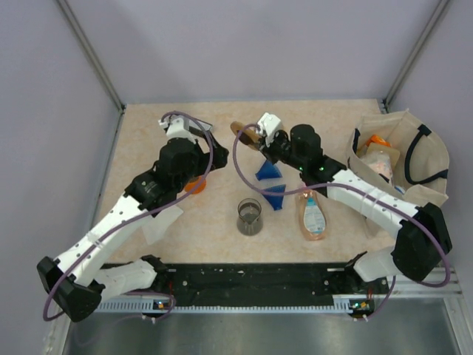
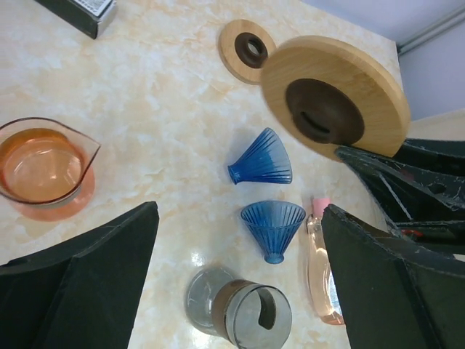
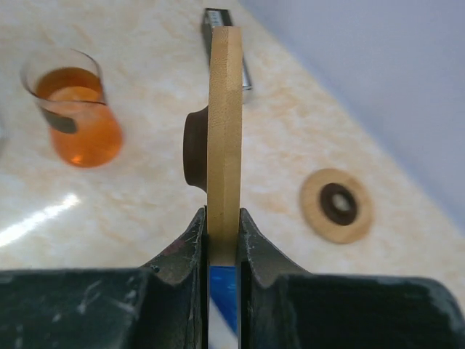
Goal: Place the coffee filter in the dripper
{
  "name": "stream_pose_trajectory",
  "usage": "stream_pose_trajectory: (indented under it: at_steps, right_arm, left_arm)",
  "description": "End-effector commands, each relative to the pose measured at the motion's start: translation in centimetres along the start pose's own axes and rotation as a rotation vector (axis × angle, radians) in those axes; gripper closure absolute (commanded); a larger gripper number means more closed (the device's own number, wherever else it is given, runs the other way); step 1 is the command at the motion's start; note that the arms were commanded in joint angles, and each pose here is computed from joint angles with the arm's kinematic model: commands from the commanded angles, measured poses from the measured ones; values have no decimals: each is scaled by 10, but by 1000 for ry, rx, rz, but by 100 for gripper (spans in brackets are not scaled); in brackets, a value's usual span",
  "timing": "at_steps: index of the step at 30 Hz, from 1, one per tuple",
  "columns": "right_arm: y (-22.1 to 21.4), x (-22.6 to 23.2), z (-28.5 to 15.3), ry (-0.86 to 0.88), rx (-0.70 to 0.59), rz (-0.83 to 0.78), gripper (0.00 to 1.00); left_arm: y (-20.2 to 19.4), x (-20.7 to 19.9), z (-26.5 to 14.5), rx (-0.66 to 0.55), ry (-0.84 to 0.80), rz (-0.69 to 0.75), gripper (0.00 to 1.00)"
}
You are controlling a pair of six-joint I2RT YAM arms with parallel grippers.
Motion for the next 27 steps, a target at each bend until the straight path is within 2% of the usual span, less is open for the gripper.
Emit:
stream_pose_trajectory:
  at_steps: [1, 5, 7, 10, 17, 24, 27]
  right_arm:
    - [54, -33, -22, -190, -174, -511, 100]
    - [47, -24, -33, -189, -220, -725, 100]
    - [53, -14, -43, -197, -317, -783, 100]
    - [53, -5, -49, -210, -367, -850, 100]
    - [57, 18, -47, -237, -410, -985, 100]
    - [56, 48, -36, -208, -425, -1099, 100]
    - [56, 54, -34, -198, -431, -1106, 100]
  left_arm:
    - [21, 5, -25, -25, -7, -88, 1]
    - [28, 4, -27, -5, -88, -214, 1]
    - [25, -10, -25, 70, -232, -297, 1]
    - [25, -24, -19, 117, -374, -387, 2]
    - [34, -37, -12, 103, -443, -428, 3]
    - [29, -40, -5, 124, -469, -469, 22]
    - [29, -40, -4, 113, -479, -489, 40]
Point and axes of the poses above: each gripper's point midway between its finger pads, its own z axis out along the fingers, its own x axis along the line the jaws close on, y = z × x, the point moved 1 cm from there along -z, back along the fingers, and after that the axes turned 6 degrees about z, right-handed, at the moved point
